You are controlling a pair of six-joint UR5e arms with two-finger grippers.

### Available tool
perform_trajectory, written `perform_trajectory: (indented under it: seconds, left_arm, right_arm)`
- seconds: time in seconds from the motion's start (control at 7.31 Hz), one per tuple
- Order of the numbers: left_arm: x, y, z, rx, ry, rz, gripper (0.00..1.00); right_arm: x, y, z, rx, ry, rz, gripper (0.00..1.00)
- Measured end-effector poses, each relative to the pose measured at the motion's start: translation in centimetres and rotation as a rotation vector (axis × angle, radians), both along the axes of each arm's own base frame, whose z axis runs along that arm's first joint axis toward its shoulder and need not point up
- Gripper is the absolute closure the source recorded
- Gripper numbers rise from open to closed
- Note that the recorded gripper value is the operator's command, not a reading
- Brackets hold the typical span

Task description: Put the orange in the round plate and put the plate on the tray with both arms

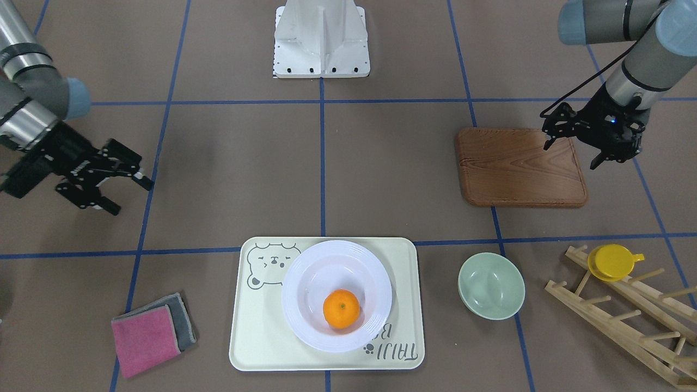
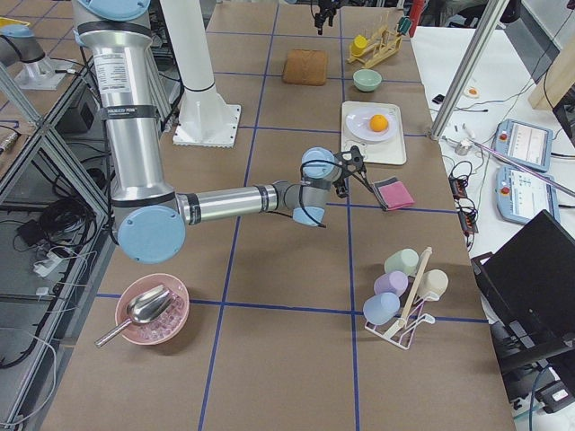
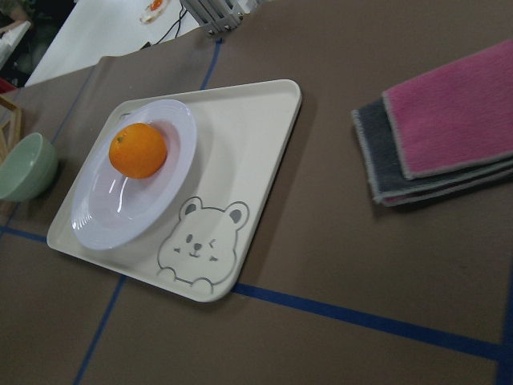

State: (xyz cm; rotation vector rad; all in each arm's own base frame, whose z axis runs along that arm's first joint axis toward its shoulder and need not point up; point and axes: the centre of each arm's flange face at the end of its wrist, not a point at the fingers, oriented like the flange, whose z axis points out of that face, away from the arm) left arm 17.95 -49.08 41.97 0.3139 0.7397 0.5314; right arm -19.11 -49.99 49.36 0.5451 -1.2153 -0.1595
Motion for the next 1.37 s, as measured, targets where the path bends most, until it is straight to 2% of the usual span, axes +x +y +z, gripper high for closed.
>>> perform_trajectory:
  seconds: [0.27, 0.41, 0.55, 0.82, 0.96, 1.09, 1.37]
  left_arm:
    - [-3.4, 0.1, 2.0, 0.037, -0.023, 0.016, 0.01]
    - [-5.4, 0.1, 3.3, 0.050, -0.035, 0.023, 0.01]
    - [-8.0, 0.0, 4.8, 0.045, -0.033, 0.021, 0.01]
    - [-14.7, -0.4, 9.8, 0.003, 0.009, 0.002, 0.01]
    - [-17.2, -0.2, 12.8, -0.014, 0.021, 0.006, 0.01]
    - [-18.8, 0.1, 15.3, -0.035, 0.023, 0.004, 0.01]
    - [-20.7, 1.3, 18.8, -0.094, 0.022, -0.025, 0.01]
  right_arm:
    - [4.8, -0.3, 5.0, 0.108, 0.204, -0.051, 0.01]
    - [6.9, -1.0, 6.7, 0.144, 0.304, -0.088, 0.01]
    - [9.3, -1.7, 8.2, 0.158, 0.383, -0.120, 0.00]
    - [14.1, -3.0, 10.1, 0.144, 0.503, -0.193, 0.00]
    - [15.8, -3.4, 10.7, 0.111, 0.534, -0.235, 0.00]
    - [16.7, -3.4, 10.7, 0.074, 0.543, -0.262, 0.00]
    - [18.1, -2.6, 9.4, 0.024, 0.542, -0.272, 0.00]
